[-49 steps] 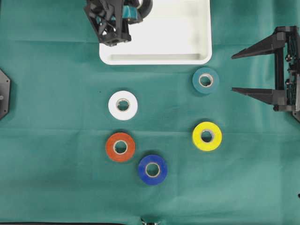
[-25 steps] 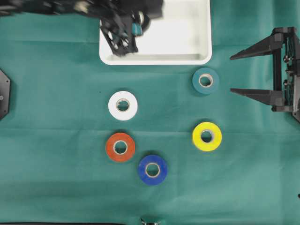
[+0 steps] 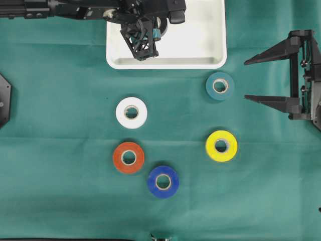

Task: Pick up the tape from a random location and place it into the white case.
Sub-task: 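Lower the black tape into the tray and open the left gripper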

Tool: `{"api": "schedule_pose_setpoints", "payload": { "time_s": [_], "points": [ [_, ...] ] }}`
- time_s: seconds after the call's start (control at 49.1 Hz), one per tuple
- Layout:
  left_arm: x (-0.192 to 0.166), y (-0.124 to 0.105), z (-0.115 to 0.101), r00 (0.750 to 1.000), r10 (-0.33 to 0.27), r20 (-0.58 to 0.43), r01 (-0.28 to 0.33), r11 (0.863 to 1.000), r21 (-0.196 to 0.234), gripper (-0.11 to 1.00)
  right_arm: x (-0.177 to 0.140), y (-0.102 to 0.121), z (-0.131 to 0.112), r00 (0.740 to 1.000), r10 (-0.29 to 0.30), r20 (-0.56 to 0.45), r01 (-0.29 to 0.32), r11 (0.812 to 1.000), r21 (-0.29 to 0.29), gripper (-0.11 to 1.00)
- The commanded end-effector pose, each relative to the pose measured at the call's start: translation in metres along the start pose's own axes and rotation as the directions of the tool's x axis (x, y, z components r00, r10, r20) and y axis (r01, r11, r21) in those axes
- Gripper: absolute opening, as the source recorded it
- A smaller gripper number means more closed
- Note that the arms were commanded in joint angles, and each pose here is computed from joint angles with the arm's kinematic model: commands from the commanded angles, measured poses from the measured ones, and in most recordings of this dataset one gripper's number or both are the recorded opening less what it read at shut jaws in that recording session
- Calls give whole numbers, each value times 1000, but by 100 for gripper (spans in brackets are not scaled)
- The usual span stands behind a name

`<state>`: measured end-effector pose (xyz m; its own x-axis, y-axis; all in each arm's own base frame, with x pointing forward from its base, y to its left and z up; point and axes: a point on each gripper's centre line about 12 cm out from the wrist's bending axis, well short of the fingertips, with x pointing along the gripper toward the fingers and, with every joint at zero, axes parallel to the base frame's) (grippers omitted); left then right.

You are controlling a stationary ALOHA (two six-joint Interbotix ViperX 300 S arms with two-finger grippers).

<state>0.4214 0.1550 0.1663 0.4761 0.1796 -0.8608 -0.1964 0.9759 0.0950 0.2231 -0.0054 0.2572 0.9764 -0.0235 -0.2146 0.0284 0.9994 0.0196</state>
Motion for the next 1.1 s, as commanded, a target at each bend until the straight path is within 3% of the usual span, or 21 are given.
{"api": "schedule_pose_setpoints", "payload": {
  "time_s": [0.0,0.305,0.875,0.936,1.079],
  "points": [
    [-5,3,8,999,7,33,-7,1000,-5,20,2,0,8,1000,0,21,0,1000,0,92],
    [20,4,-2,1000,2,-11,-2,1000,-10,20,4,0,7,1000,-1,14,1,1000,2,92],
    [21,7,0,1000,8,16,-7,1000,-21,21,4,0,8,1000,-1,17,1,1000,2,92],
    [21,7,-1,1000,7,13,-7,1000,-20,33,4,0,7,1000,-1,15,1,1000,2,92],
    [20,8,-1,1000,9,12,-8,1000,-21,74,4,0,8,1000,-1,17,1,1000,2,92]
  ]
}}
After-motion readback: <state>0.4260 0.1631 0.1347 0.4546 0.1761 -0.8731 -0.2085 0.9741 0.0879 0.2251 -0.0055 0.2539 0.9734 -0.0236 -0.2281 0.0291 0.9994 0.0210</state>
